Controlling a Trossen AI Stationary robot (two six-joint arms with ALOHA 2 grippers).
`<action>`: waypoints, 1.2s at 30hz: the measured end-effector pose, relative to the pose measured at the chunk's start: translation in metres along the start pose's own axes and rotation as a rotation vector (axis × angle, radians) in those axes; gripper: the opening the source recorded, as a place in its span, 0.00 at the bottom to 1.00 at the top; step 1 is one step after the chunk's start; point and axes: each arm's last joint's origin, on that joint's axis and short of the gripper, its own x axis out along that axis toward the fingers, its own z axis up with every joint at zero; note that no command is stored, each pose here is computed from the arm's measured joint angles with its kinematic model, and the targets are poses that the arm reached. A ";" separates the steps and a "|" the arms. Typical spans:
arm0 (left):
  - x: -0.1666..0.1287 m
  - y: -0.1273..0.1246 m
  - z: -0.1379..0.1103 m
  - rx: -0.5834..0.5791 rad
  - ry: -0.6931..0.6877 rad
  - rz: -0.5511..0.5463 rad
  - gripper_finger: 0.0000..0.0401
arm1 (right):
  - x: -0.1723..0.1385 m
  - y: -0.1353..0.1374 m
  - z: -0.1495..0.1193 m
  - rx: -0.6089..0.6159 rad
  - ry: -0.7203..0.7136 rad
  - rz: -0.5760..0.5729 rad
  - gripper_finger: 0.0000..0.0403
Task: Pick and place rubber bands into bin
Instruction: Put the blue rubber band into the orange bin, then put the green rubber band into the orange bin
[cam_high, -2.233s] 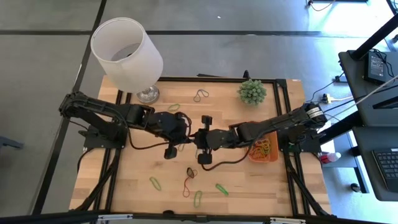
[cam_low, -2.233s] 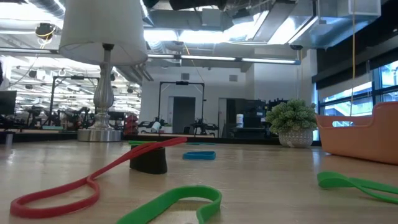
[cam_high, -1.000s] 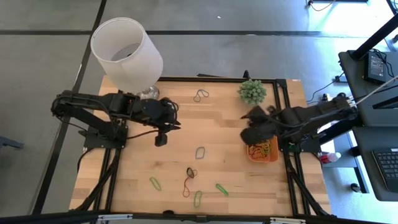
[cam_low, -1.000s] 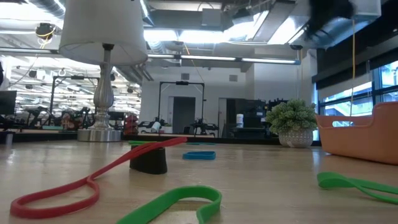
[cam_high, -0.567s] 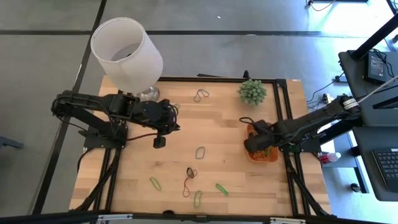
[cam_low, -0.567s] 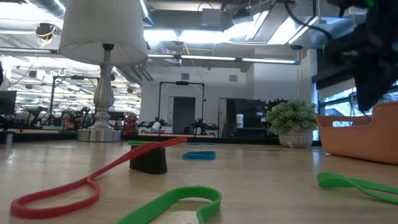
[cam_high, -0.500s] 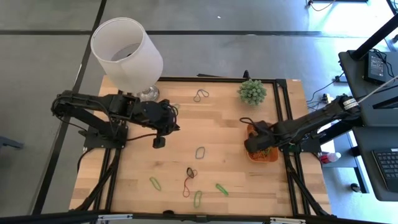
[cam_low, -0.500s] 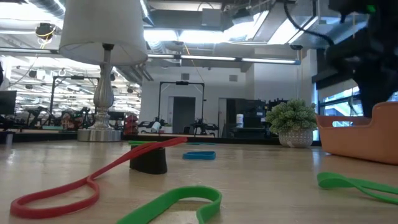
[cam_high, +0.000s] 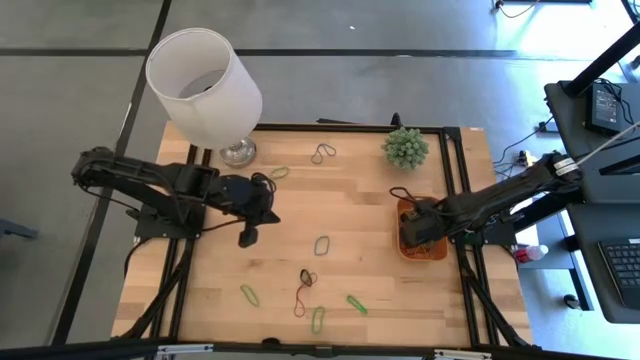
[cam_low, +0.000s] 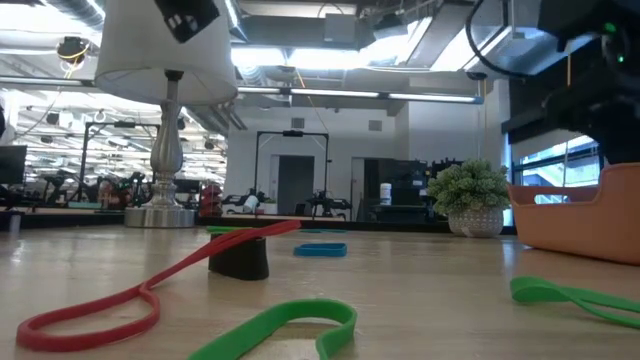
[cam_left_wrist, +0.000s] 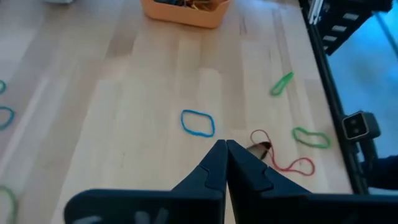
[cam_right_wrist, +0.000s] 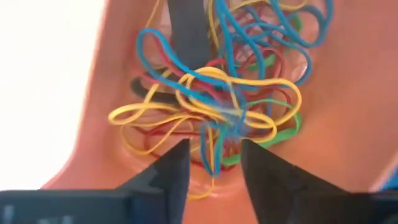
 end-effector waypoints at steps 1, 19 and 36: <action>-0.001 0.000 -0.003 -0.013 -0.010 -0.006 0.00 | -0.004 0.000 0.000 0.000 0.000 0.002 0.41; -0.011 -0.002 -0.015 -0.005 -0.024 -0.014 0.00 | -0.125 0.074 -0.025 -0.241 -0.590 0.583 0.48; -0.041 0.002 -0.021 0.219 -0.075 -0.018 0.01 | -0.105 0.207 -0.075 -0.623 -0.291 0.309 0.47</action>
